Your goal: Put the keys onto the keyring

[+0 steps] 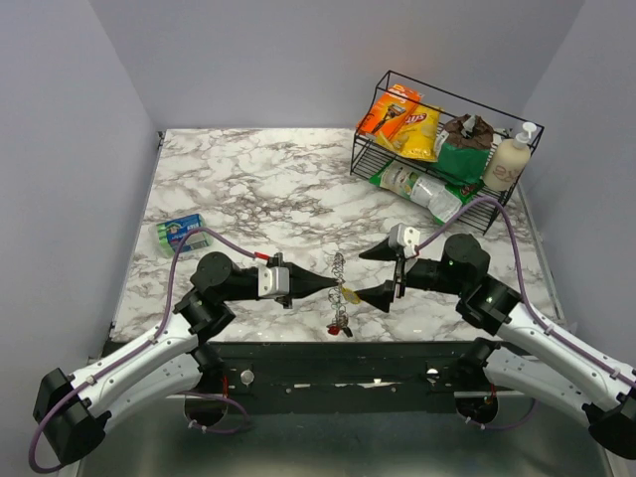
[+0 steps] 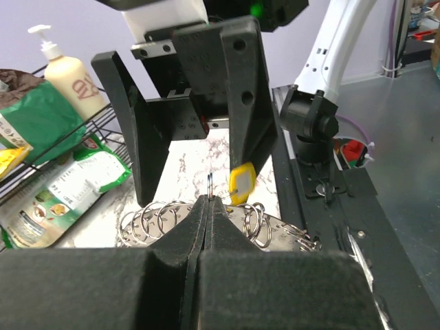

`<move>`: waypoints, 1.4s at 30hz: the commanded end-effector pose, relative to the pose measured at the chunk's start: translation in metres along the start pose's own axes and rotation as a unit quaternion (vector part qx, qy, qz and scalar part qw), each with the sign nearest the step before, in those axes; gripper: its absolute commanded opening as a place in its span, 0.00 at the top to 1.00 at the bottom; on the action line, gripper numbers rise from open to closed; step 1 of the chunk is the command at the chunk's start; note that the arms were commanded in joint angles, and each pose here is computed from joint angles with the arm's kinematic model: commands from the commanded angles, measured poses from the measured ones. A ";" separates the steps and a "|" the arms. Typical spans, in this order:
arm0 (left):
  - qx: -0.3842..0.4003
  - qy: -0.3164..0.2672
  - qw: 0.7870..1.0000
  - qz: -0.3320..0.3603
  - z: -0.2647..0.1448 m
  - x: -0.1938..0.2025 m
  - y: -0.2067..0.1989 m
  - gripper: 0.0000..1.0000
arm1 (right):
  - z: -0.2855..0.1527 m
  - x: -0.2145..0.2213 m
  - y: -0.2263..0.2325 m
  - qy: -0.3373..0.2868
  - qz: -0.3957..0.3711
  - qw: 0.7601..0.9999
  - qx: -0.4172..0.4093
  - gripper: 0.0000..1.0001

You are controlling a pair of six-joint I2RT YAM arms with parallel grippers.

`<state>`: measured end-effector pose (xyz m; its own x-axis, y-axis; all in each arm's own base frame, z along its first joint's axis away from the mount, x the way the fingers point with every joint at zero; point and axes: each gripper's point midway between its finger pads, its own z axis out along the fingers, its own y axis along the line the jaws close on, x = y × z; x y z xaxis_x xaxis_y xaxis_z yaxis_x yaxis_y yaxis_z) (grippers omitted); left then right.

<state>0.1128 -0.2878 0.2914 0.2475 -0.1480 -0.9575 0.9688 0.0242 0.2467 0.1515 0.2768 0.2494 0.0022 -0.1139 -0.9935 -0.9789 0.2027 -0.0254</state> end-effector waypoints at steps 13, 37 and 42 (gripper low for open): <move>-0.079 0.010 0.997 0.011 -0.002 0.012 0.028 1.00 | -0.023 -0.002 -0.049 -0.027 0.010 0.984 0.175 0.00; -0.357 0.074 0.930 0.049 0.028 0.075 0.197 1.00 | -0.039 0.011 -0.067 -0.019 0.032 0.968 0.247 0.00; -0.363 0.087 0.928 -0.017 0.028 0.132 0.191 1.00 | -0.032 0.018 -0.068 -0.003 0.039 0.971 0.238 0.00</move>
<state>0.3146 -0.3323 0.2364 0.1960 0.0562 -0.9790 0.7541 0.6295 0.1871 0.2081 0.2286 0.2488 -0.0312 -0.0548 -0.9980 -0.7766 0.6299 -0.0103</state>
